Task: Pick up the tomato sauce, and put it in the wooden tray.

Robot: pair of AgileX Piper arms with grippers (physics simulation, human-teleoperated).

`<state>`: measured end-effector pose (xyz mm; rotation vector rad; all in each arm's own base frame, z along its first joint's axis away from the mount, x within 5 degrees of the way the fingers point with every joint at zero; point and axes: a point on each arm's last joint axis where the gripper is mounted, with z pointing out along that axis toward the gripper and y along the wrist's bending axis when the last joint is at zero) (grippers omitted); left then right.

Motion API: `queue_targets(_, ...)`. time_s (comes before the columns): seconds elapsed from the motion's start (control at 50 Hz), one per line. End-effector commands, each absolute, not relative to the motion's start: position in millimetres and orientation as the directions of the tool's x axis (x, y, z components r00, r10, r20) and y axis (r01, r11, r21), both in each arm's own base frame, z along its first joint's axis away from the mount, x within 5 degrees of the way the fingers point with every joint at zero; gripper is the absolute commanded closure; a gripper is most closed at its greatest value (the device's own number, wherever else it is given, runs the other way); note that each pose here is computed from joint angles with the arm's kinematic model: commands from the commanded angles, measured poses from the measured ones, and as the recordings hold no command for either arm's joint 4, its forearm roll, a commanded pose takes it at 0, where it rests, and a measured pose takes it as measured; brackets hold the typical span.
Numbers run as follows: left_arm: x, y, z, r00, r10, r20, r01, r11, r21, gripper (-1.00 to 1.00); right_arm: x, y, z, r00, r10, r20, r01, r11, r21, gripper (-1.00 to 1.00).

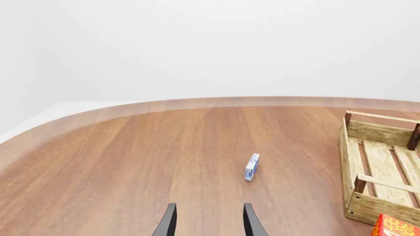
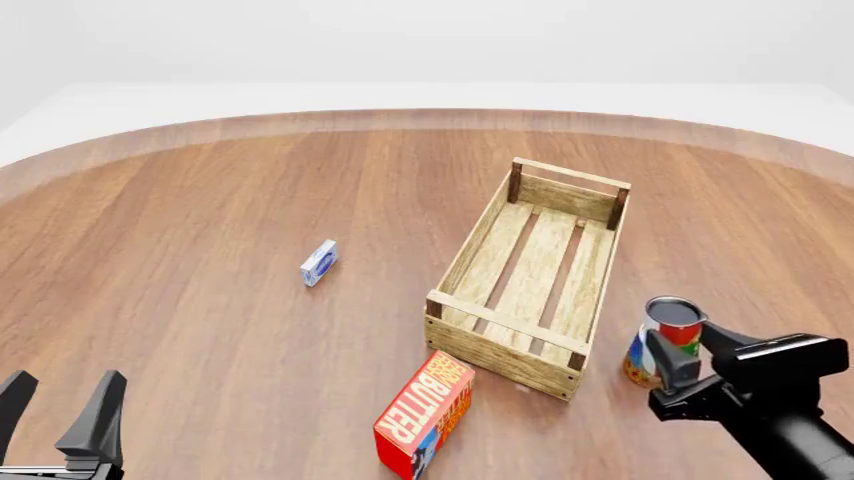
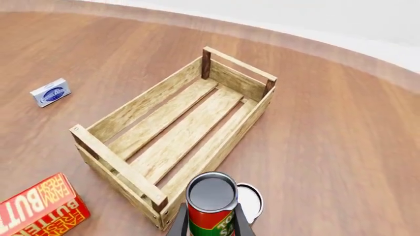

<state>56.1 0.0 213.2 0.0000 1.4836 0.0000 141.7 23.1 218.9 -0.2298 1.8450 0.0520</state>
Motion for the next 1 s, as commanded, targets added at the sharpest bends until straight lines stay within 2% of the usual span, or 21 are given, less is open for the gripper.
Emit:
queue_targets(0.02,56.1,0.0,213.2,0.087,0.000,-0.996,0.000,1.000,0.000,-1.00,138.9,23.3,231.3,-0.236,-0.116,-0.965,-0.184,0.980,-0.073,1.00)
queue_targets(1.0,56.1,0.0,213.2,0.087,0.000,-0.996,0.000,1.000,0.000,-1.00,176.3,34.0,245.4,-0.209,-0.162,-0.964,-0.216,0.970,-0.116,1.00)
